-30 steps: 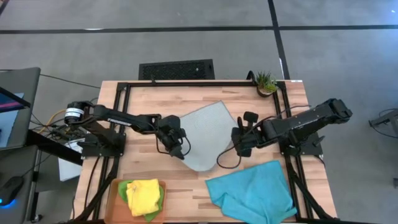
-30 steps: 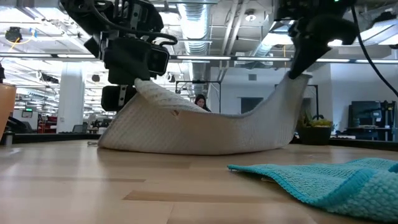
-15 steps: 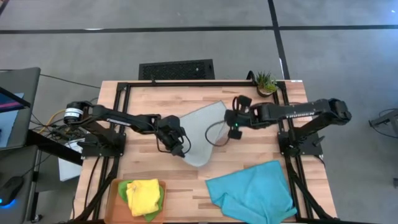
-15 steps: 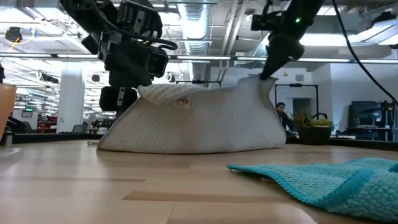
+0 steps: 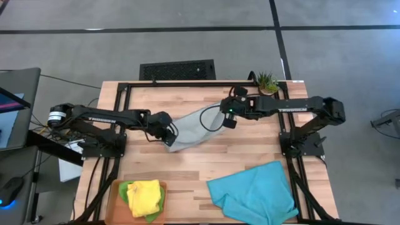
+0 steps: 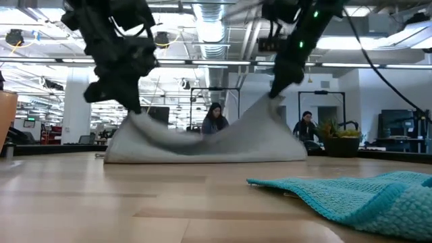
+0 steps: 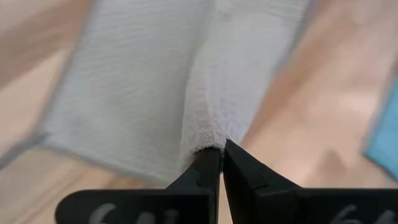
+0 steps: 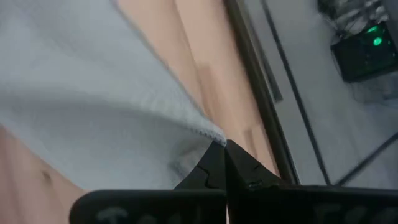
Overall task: Fold microfiber towels
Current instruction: Fold the gray towel
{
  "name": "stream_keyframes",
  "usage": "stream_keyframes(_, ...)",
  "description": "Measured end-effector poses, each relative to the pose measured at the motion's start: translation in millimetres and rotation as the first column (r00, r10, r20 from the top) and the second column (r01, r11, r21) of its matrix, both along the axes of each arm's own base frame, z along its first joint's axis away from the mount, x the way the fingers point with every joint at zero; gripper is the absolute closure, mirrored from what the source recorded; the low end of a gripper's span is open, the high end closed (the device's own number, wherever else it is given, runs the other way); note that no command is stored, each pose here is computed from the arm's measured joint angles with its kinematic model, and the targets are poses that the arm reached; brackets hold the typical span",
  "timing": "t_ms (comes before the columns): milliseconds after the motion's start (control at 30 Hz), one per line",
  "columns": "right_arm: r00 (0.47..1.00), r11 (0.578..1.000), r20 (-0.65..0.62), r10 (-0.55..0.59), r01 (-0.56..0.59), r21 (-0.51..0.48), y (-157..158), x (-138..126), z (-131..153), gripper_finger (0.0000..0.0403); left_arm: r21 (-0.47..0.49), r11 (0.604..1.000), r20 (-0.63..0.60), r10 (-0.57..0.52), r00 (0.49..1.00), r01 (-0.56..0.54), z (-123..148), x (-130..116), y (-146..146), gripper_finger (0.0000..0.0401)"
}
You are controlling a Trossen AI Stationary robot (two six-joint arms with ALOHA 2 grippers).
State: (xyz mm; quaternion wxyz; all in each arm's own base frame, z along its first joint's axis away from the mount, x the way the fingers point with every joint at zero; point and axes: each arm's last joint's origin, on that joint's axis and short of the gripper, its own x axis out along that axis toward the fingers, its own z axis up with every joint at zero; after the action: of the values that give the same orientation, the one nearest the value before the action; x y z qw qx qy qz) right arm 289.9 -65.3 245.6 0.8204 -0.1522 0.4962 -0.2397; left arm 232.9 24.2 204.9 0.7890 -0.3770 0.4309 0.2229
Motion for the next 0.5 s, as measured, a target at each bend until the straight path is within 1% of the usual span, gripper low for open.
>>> stream_keyframes(33, 1.000, 1.000, -0.024, 0.009, -0.009, -0.006, -3, 2, -5, 0.0397, 0.012, 1.000, -0.025, 0.024, 0.999, -0.024, -1, -2, 1, 0.0401)
stream_keyframes(133, 0.999, 0.999, -0.043, 0.027, -0.028, -0.030, -11, 13, -16, 0.0397, 0.050, 0.997, -0.111, 0.071, 0.991, -0.066, -6, -8, 2, 0.0401)
stream_keyframes(200, 0.997, 0.999, -0.073, 0.015, -0.017, -0.030, -16, 14, -25, 0.0397, 0.061, 0.995, -0.119, 0.081, 0.990, -0.074, -8, -7, 2, 0.0401)
stream_keyframes(267, 0.998, 0.999, -0.057, 0.011, -0.013, -0.043, -22, 21, -29, 0.0397, 0.065, 0.996, -0.113, 0.075, 0.991, -0.068, -8, -7, 2, 0.0401)
stream_keyframes(333, 0.997, 0.999, -0.079, -0.004, 0.001, -0.040, -27, 18, -32, 0.0397, 0.070, 0.995, -0.102, 0.072, 0.992, -0.065, -7, -6, 2, 0.0401)
stream_keyframes(400, 0.998, 0.999, -0.053, -0.015, 0.012, -0.052, -32, 22, -32, 0.0397, 0.088, 0.993, -0.111, 0.084, 0.990, -0.075, -8, -7, 3, 0.0401)
stream_keyframes(500, 0.998, 0.998, -0.064, -0.029, 0.026, -0.049, -38, 20, -36, 0.0397, 0.110, 0.989, -0.123, 0.109, 0.986, -0.095, -8, -8, 4, 0.0401)
